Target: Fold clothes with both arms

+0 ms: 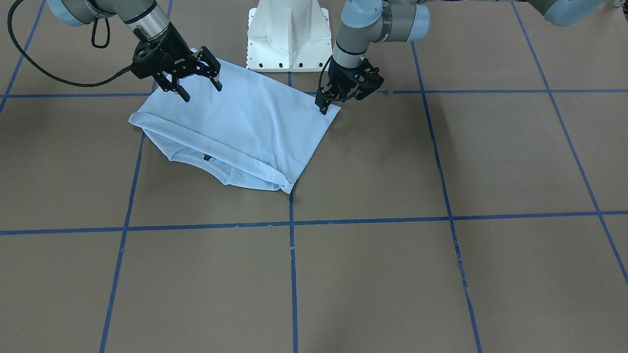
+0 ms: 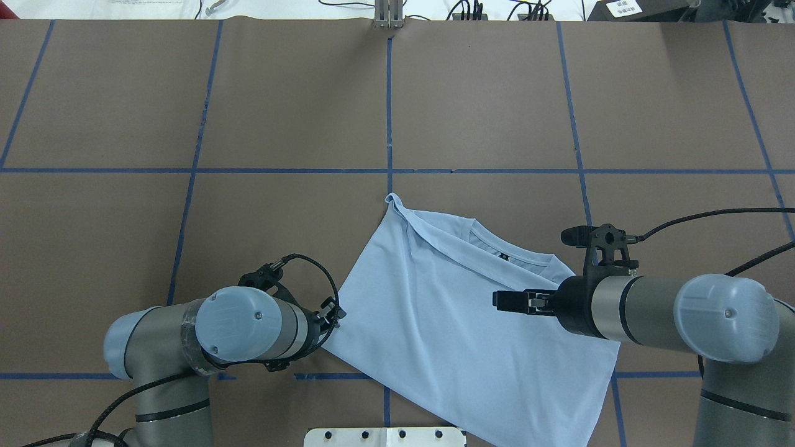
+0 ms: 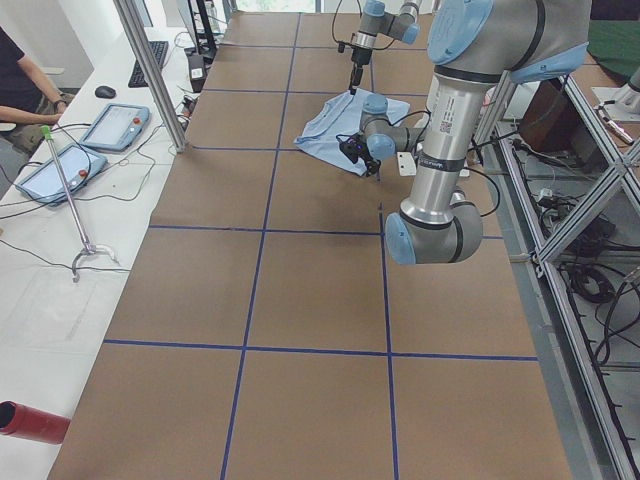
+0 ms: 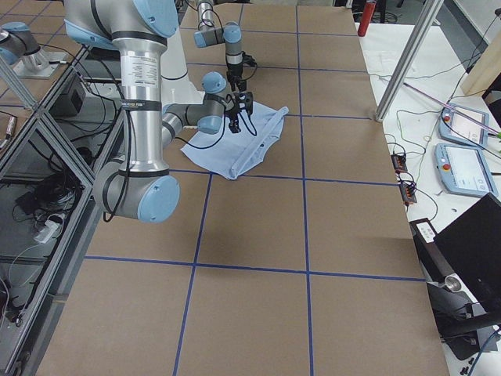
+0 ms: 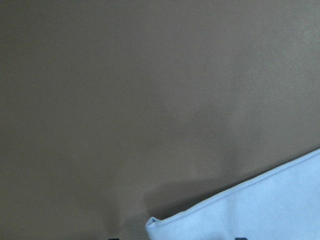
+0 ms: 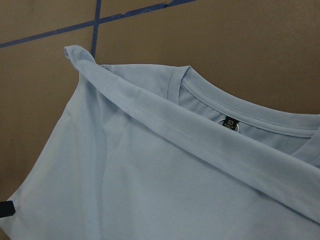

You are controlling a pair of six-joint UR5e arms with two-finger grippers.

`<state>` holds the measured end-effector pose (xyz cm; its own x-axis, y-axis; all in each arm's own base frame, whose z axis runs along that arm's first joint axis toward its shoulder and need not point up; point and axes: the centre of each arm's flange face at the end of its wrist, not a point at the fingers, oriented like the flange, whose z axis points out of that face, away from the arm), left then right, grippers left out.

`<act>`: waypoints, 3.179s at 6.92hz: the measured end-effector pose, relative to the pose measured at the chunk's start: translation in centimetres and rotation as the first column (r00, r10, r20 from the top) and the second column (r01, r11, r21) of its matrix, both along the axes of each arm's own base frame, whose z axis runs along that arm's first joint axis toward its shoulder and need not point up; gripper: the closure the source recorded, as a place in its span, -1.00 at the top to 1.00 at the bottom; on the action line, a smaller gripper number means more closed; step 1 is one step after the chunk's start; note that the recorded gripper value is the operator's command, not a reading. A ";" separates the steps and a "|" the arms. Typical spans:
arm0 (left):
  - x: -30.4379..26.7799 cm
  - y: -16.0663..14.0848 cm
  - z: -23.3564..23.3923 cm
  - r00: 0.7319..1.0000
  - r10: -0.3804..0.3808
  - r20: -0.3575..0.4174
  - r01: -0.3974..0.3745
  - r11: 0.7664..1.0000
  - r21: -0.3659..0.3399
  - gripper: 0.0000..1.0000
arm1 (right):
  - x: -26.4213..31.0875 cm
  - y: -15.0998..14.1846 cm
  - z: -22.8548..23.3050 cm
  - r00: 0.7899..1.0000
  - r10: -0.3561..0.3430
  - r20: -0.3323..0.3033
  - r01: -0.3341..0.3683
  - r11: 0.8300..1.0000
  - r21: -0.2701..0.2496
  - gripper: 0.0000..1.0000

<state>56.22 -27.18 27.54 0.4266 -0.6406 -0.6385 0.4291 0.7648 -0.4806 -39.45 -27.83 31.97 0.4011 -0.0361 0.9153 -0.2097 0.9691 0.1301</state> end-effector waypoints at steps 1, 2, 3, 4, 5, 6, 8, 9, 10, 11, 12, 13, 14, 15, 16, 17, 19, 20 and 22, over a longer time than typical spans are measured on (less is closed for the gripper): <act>0.1 0.0 0.2 1.000 -0.004 0.005 0.004 1.000 -0.001 -0.13 | 0.0 -0.1 -0.2 1.000 0.001 0.004 -0.001 1.000 0.001 1.00; 0.2 0.0 0.4 1.000 -0.009 0.010 0.009 1.000 0.003 -0.34 | 0.0 -0.3 -0.3 1.000 0.002 0.006 -0.002 1.000 0.001 1.00; 0.2 0.0 0.5 1.000 -0.012 0.013 0.012 1.000 0.006 -0.86 | 0.1 -0.4 -0.3 1.000 0.003 0.006 -0.003 1.000 0.001 1.00; 0.2 0.0 0.5 1.000 -0.013 0.013 0.013 1.000 0.007 -1.00 | 0.1 -0.5 -0.3 1.000 0.005 0.006 -0.005 1.000 0.001 1.00; 0.2 0.0 0.3 1.000 -0.013 0.011 0.013 1.000 0.008 -1.00 | 0.2 -0.6 -0.3 1.000 0.006 0.006 -0.006 1.000 0.000 1.00; 0.2 0.0 0.0 1.000 -0.011 0.017 0.011 1.000 0.008 -1.00 | 0.2 -0.6 -0.2 1.000 0.007 0.005 -0.007 1.000 0.000 1.00; -0.5 -1.3 -0.5 0.999 -0.029 0.038 0.029 1.000 0.009 -1.00 | 0.3 -0.7 -0.2 1.000 0.010 0.007 -0.010 1.000 0.000 1.00; -1.5 -3.5 -0.7 0.997 -0.066 0.044 0.066 0.998 0.012 -1.00 | 0.3 -0.8 -0.3 1.000 0.011 0.009 -0.011 1.000 0.001 1.00; -2.8 -6.5 -1.1 0.991 -0.124 0.046 0.123 0.992 0.027 -1.00 | 0.4 -0.9 -0.3 1.000 0.013 0.011 -0.013 1.000 0.002 1.00; -3.5 -9.7 -1.6 0.982 -0.178 0.055 0.174 0.982 0.067 -1.00 | 0.5 -1.0 -0.3 1.000 0.017 0.012 -0.017 1.000 0.002 1.00; -3.4 -13.5 -2.0 0.973 -0.218 0.075 0.208 0.971 0.120 -1.00 | 0.6 -1.1 -0.3 1.000 0.021 0.013 -0.021 1.000 0.003 1.00; -3.3 -17.3 -2.3 0.967 -0.238 0.089 0.220 0.960 0.175 -1.00 | 0.8 -1.4 -0.3 1.000 0.027 0.013 -0.027 1.000 0.003 1.00; -3.4 -21.0 -2.1 0.966 -0.238 0.099 0.207 0.945 0.252 -1.00 | 1.0 -1.9 -0.1 0.999 0.038 0.009 -0.038 0.999 0.001 1.00; -3.9 -24.4 -1.1 0.966 -0.236 0.111 0.186 0.922 0.340 -1.00 | 0.9 -2.4 0.1 0.999 0.047 0.004 -0.047 0.999 0.000 1.00; -3.8 -27.7 0.5 0.964 -0.236 0.120 0.165 0.891 0.424 -1.00 | 0.3 -3.0 0.1 0.999 0.054 0.004 -0.054 0.999 0.000 1.00; -2.9 -30.9 1.2 0.963 -0.239 0.123 0.147 0.854 0.500 -1.00 | -0.4 -3.6 0.0 0.998 0.060 0.005 -0.060 0.998 0.001 1.00; -0.9 -35.2 0.3 0.964 -0.251 0.088 0.148 0.782 0.605 -1.00 | -0.9 -4.1 -0.1 0.998 0.063 0.005 -0.063 0.998 0.000 1.00; -0.1 -36.2 0.1 0.962 -0.263 0.076 0.157 0.758 0.633 -1.00 | -1.0 -4.1 -0.1 0.998 0.063 0.004 -0.063 0.998 -0.001 1.00; -0.2 -38.5 0.4 0.953 -0.286 0.099 0.150 0.731 0.665 0.99 | -1.3 -4.1 0.2 0.998 0.060 -0.003 -0.060 0.998 -0.003 1.00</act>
